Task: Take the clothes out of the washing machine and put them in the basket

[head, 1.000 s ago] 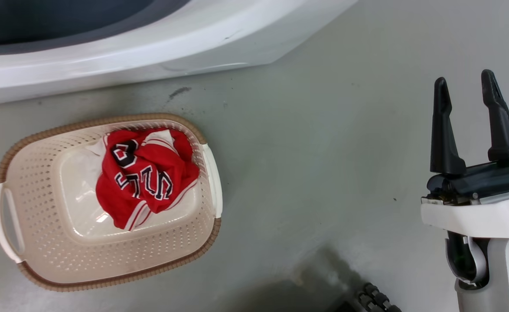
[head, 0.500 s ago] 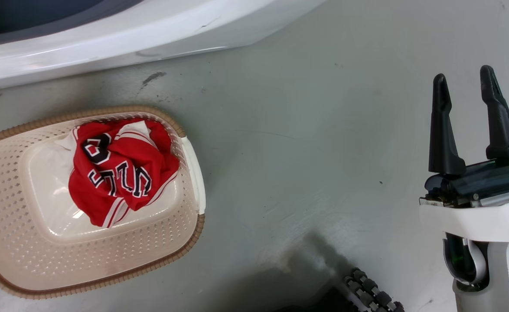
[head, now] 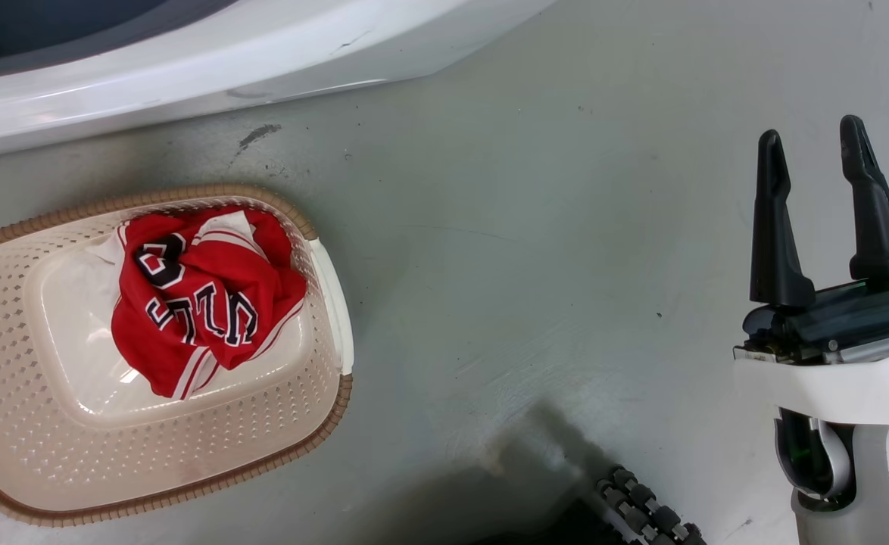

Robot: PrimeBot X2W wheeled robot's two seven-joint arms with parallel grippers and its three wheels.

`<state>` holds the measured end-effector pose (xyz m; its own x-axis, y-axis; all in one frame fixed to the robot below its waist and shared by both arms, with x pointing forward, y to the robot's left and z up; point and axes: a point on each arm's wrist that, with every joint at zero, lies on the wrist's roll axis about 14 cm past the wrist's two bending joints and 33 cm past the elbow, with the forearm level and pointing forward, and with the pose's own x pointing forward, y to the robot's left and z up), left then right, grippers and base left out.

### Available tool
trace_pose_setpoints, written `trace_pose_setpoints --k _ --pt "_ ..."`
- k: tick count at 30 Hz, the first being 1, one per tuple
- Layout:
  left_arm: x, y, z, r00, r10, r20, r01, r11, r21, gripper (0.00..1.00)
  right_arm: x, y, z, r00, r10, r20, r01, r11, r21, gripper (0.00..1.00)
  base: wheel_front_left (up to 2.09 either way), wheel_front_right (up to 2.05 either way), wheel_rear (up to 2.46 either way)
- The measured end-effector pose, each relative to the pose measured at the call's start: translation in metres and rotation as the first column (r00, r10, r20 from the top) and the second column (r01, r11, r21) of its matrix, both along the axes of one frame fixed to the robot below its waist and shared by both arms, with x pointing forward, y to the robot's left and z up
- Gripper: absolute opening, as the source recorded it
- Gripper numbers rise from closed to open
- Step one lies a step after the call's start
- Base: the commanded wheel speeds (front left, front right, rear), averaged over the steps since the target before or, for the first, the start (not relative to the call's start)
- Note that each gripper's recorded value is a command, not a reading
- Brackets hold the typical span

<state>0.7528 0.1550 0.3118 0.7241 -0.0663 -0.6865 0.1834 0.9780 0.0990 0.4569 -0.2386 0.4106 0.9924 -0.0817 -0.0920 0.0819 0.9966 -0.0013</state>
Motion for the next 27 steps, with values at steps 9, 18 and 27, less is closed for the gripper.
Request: trace_pose_setpoints --k 9,18,27 --pt "0.013 0.002 0.023 0.993 -0.023 0.119 0.021 1.000 0.015 0.00 0.000 0.001 0.003 1.000 0.002 0.006 -0.002 1.000 0.000 1.00 0.00 0.00 0.00" --pt "0.024 -0.009 0.053 0.978 -0.060 0.202 0.060 0.998 0.002 0.00 0.001 0.004 0.006 1.000 0.012 0.016 -0.012 1.000 0.004 1.00 0.00 0.00 0.00" --pt "0.022 -0.039 0.046 0.990 -0.081 0.116 0.090 0.993 -0.074 1.00 -0.002 0.003 0.002 1.000 0.008 0.000 -0.008 1.000 0.001 1.00 0.00 0.00 0.00"
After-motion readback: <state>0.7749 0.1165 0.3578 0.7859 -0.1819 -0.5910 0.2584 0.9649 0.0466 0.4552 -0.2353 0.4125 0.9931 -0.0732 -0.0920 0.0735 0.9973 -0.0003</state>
